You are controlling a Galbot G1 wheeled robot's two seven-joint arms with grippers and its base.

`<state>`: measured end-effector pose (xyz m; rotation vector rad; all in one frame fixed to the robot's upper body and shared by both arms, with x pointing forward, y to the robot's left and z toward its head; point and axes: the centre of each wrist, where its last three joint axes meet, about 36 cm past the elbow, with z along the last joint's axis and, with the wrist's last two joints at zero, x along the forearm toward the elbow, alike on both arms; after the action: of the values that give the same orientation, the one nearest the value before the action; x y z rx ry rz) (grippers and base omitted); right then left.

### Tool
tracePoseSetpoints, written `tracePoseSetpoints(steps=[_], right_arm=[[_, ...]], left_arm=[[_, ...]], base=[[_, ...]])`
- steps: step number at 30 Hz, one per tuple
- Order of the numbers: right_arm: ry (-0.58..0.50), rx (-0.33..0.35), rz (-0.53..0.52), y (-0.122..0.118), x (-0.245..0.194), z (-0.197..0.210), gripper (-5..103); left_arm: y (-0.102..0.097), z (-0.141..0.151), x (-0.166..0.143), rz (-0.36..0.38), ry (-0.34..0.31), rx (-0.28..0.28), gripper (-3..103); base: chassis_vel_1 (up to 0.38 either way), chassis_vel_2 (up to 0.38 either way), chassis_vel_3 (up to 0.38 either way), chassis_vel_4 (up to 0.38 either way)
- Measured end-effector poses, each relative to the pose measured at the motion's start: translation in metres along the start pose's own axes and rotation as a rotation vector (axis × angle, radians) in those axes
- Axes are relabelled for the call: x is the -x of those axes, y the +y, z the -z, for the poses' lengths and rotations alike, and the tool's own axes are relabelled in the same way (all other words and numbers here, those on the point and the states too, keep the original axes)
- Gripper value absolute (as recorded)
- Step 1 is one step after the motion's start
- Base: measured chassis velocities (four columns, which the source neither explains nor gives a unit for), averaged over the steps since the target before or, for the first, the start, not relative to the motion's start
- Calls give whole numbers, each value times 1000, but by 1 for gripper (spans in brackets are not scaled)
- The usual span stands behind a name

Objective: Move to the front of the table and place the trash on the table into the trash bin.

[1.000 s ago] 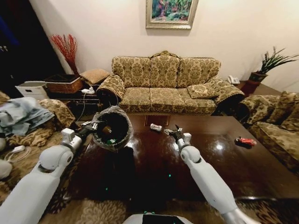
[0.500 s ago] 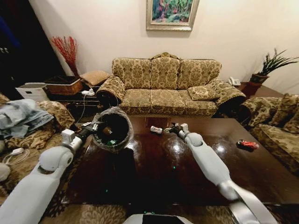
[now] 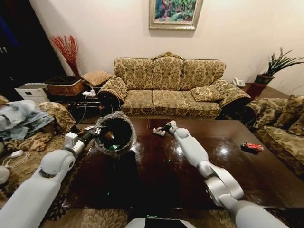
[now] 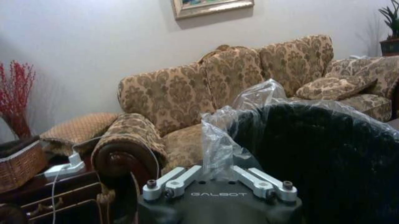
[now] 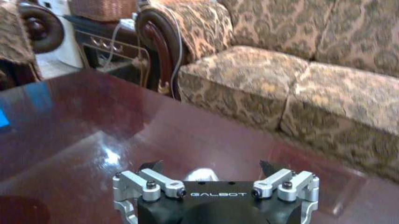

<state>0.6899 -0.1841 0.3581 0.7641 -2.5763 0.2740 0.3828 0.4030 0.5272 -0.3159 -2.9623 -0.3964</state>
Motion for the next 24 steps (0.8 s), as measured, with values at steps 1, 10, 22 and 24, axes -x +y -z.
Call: tracePoseSetpoints(steps=[1,10,22,24], right_arm=[[3,4,-4,0,2,-3,100],[16,17,-36,1,9,-23,100],[102,85,-64,1,7,-45,99],[114,89,-63,1,6,-51,95]], left_arm=[[0,0,0,-1,0,0,3],[-4,-2,1,-10,1,-7,3],[-5,-2,3,-12,-2,-10,3],[-5,-3,3,-12,-3,-11,3]], base=[[0,0,0,0],[0,0,0,0],[0,0,0,0],[0,0,0,0]])
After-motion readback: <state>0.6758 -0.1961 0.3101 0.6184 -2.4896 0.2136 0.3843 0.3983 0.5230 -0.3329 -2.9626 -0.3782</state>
